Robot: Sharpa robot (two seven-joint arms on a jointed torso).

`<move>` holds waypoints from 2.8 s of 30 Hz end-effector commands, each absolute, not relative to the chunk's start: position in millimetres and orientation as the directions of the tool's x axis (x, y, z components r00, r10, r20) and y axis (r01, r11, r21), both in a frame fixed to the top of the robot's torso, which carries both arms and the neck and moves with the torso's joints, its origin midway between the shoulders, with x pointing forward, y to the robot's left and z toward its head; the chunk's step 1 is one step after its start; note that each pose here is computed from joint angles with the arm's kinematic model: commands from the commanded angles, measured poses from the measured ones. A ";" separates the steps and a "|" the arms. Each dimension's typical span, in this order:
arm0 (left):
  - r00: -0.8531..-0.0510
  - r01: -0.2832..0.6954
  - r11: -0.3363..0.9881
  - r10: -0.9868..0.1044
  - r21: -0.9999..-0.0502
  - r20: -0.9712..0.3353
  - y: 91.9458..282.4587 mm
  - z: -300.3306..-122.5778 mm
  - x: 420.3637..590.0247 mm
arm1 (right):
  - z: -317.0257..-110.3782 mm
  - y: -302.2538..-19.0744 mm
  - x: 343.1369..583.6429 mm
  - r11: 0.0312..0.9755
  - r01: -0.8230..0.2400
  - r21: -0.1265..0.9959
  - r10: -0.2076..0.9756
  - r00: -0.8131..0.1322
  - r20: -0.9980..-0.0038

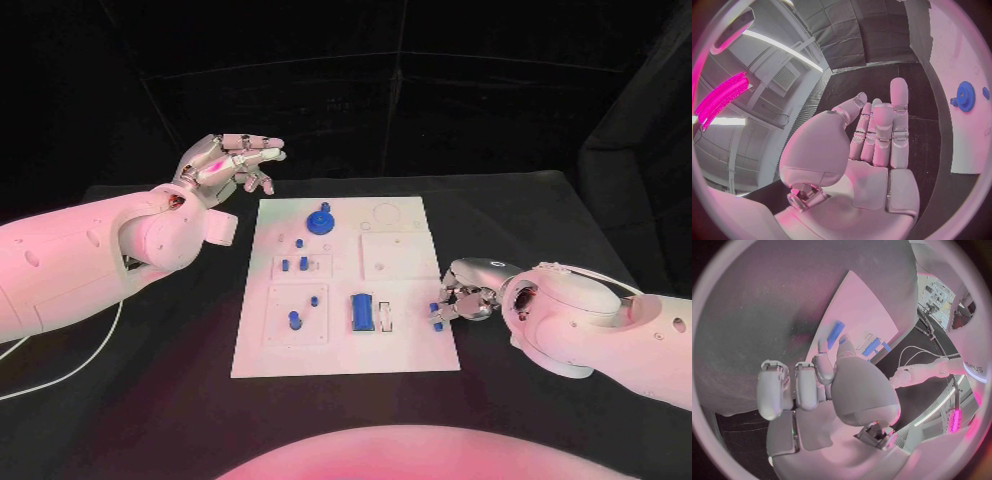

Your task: Assemble the parts on the task board

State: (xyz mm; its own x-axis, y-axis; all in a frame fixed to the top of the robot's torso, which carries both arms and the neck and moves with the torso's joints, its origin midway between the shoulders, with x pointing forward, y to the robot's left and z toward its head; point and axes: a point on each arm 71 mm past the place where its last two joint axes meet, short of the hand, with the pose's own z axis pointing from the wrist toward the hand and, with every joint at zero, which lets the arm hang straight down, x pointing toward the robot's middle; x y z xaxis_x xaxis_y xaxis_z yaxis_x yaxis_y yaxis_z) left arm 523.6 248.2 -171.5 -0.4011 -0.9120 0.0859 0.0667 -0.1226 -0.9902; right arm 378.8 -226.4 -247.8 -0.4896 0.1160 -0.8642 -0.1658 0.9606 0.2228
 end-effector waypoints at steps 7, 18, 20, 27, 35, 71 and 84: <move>-0.409 0.072 -0.134 -0.908 -0.988 0.093 248.3 -169.9 523.7 | -255.8 -216.5 378.0 0.968 -0.235 0.088 -0.036 -0.475 -0.879; -0.410 0.072 -0.134 -0.907 -0.988 0.093 248.5 -170.0 523.7 | -259.3 -206.1 376.6 0.963 -0.268 0.027 -0.102 -0.453 -0.886; -0.410 0.072 -0.134 -0.907 -0.988 0.093 248.7 -170.0 523.6 | -258.5 -205.6 376.3 0.964 -0.265 0.030 -0.095 -0.444 -0.891; -0.411 0.071 -0.135 -0.907 -0.988 0.094 248.3 -170.1 523.5 | -254.6 -207.6 374.1 0.971 -0.217 0.100 -0.005 -0.438 -0.899; -0.412 0.071 -0.135 -0.906 -0.988 0.094 247.7 -170.3 523.6 | -247.6 -209.6 367.4 0.954 -0.120 0.274 0.194 -0.450 -0.872; -0.414 0.071 -0.136 -0.905 -0.988 0.095 247.7 -169.8 522.5 | -253.4 -170.1 368.1 0.869 -0.006 0.494 0.413 -0.539 -0.734; -0.415 0.071 -0.137 -0.905 -0.988 0.096 247.8 -169.7 522.2 | -255.9 -162.0 368.8 0.879 -0.024 0.476 0.383 -0.561 -0.734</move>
